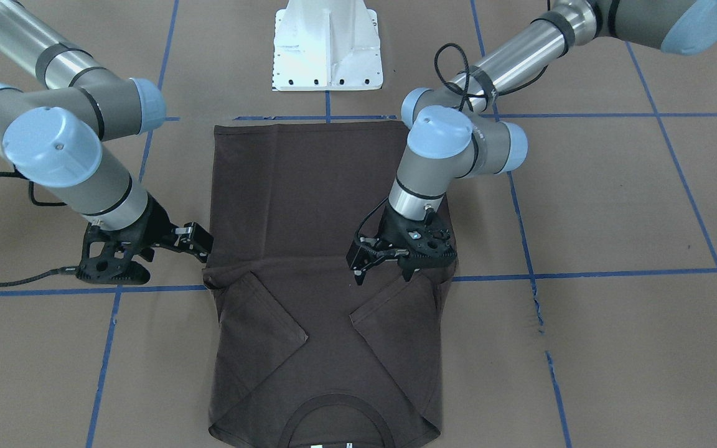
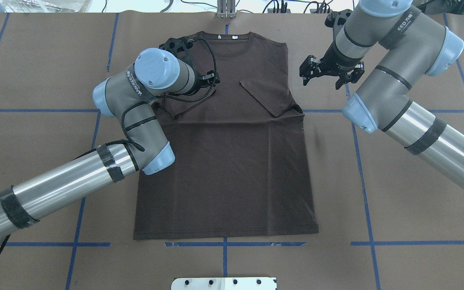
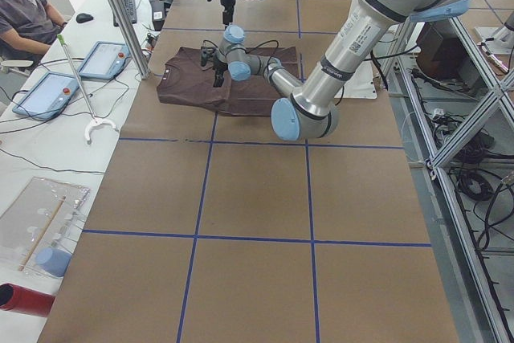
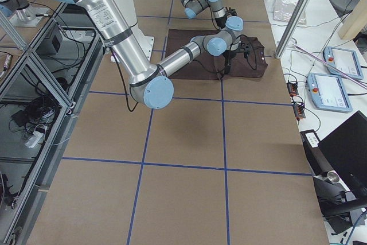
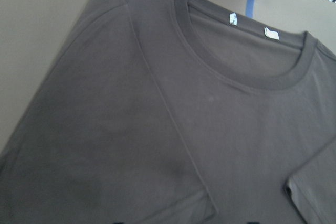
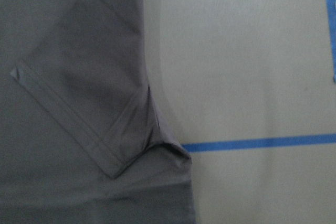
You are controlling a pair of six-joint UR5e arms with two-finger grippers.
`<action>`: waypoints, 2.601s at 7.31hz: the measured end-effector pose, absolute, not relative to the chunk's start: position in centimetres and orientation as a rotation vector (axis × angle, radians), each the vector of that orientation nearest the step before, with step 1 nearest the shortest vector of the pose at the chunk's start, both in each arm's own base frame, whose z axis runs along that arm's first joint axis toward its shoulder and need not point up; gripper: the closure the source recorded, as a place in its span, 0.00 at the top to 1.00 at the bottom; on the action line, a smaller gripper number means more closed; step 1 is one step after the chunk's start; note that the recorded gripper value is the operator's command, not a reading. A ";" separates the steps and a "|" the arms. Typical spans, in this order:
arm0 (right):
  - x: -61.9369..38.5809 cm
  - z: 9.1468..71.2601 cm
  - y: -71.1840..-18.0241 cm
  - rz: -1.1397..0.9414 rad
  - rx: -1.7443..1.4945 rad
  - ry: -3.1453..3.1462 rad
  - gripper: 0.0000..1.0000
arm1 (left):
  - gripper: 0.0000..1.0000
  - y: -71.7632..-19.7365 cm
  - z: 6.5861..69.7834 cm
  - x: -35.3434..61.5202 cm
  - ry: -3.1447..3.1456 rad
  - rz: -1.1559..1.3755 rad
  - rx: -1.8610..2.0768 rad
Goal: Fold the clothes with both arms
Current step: 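Grasp the sleeve nearest the left gripper and fold it inward across the shirt, then move both grippers down along the shirt sides toward the hem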
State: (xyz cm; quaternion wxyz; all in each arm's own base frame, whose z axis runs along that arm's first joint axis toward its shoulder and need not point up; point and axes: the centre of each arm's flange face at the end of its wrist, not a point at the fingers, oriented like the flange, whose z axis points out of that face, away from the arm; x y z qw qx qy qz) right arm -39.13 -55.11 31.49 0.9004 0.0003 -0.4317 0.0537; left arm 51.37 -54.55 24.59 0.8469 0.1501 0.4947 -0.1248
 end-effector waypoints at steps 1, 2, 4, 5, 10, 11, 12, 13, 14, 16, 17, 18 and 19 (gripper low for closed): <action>-39.6 32.2 -50.6 0.100 0.004 -0.925 1.00 | 1.00 -51.2 25.5 47.6 1.031 -0.146 0.328; -39.7 33.1 -46.5 0.106 0.000 -0.958 1.00 | 1.00 -48.1 26.7 44.3 1.023 -0.033 0.333; -41.0 34.6 -37.5 0.105 0.005 -0.968 1.00 | 1.00 -44.5 29.9 40.5 1.005 0.053 0.312; -42.2 34.7 -33.9 0.095 0.018 -0.963 1.00 | 1.00 -43.2 31.5 39.3 0.993 0.056 0.293; -44.6 38.7 -25.9 0.089 0.031 -0.900 0.99 | 0.99 -40.5 33.4 39.1 0.998 -0.082 0.182; -44.7 38.9 -25.5 0.083 0.025 -0.898 0.99 | 0.99 -40.5 33.4 39.1 1.000 -0.086 0.179; -44.9 38.8 -25.2 0.075 0.021 -0.897 0.98 | 0.99 -40.4 33.3 39.2 1.001 -0.086 0.179; -45.2 38.7 -24.8 0.067 0.016 -0.895 0.98 | 0.99 -40.4 33.3 39.2 1.002 -0.085 0.179; -45.6 38.8 -24.4 0.059 0.012 -0.894 0.98 | 0.99 -40.4 33.3 39.2 1.002 -0.084 0.179; -46.4 39.0 -23.8 0.044 0.005 -0.887 0.88 | 0.99 -40.4 33.0 39.1 1.007 -0.083 0.181; -46.7 39.1 -23.6 0.040 0.003 -0.884 0.65 | 0.98 -40.3 32.9 39.0 1.009 -0.083 0.181; -46.9 39.2 -23.5 0.038 0.001 -0.882 0.38 | 0.98 -40.3 33.0 38.9 1.009 -0.083 0.181; -46.9 39.2 -23.5 0.038 0.001 -0.882 0.11 | 0.98 -40.3 33.0 38.9 1.009 -0.083 0.180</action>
